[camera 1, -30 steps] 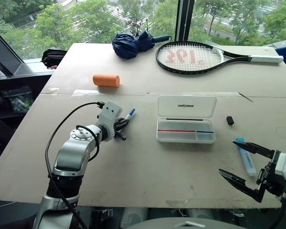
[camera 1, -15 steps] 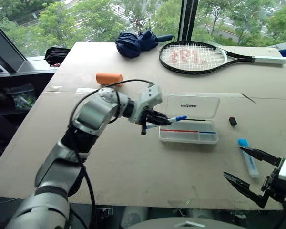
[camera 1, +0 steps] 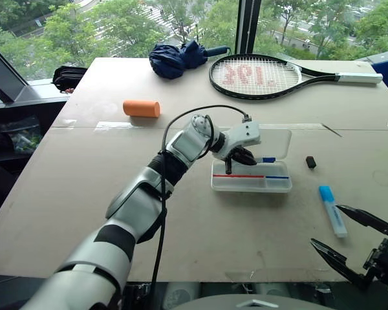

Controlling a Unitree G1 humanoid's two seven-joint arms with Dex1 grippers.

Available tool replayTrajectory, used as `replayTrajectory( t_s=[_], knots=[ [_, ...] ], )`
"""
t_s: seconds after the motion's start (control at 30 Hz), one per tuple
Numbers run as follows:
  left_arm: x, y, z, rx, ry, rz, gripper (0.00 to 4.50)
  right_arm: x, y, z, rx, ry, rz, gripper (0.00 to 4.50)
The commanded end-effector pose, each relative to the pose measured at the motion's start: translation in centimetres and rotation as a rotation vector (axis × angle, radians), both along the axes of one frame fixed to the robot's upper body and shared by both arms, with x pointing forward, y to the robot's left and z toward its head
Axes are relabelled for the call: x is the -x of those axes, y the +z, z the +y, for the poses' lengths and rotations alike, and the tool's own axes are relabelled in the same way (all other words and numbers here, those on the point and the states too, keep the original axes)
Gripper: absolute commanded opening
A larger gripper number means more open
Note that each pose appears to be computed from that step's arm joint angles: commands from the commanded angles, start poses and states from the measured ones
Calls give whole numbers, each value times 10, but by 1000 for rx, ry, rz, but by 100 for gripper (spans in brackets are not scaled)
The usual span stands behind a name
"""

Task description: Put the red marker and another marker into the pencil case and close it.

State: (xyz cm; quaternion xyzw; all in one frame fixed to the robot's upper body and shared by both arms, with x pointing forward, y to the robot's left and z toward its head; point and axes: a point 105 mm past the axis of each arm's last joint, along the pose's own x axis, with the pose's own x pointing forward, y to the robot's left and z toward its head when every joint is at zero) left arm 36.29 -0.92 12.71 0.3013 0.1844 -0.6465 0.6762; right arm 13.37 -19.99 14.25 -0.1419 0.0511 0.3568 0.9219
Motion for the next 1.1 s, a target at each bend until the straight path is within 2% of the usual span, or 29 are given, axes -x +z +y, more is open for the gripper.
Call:
replayTrajectory(
  t_s=[0.03,0.1,0.23,0.3,0.4,0.5,0.63,0.7,0.73,0.8,0.83,0.93,1.0,1.07,1.1],
  knots=[
    [0,23,-6,58,-41,-33,188,1,9,1,20,-13,-45,450],
    [5,31,-1,92,-46,-4,279,0,8,0,13,-27,-42,450],
    [24,52,17,205,-69,72,279,-10,5,-4,8,-118,-35,450],
    [44,65,28,298,-115,80,279,-19,-1,-10,37,-203,-11,450],
    [81,77,59,416,-131,161,279,-34,-25,-33,60,-426,121,450],
    [115,74,86,429,-157,202,279,-44,-42,-43,74,-571,222,450],
    [138,71,103,411,-138,191,279,-55,-56,-41,-13,-653,364,450],
    [149,70,107,397,-135,174,282,-58,-63,-44,-4,-683,412,400],
    [155,69,106,393,-136,170,282,-59,-64,-45,-4,-684,433,359],
    [165,67,104,392,-135,161,282,-60,-66,-49,7,-703,454,265],
    [171,66,101,392,-132,156,282,-60,-68,-53,28,-705,462,203],
    [182,64,96,401,-117,156,282,-59,-69,-59,50,-705,468,70],
    [184,64,97,418,-89,149,282,-61,-62,-62,78,-680,430,63],
    [180,64,99,457,-26,115,282,-69,-45,-51,104,-569,349,63],
    [167,67,104,516,53,51,282,-74,-32,-36,97,-464,302,63]
  ],
)
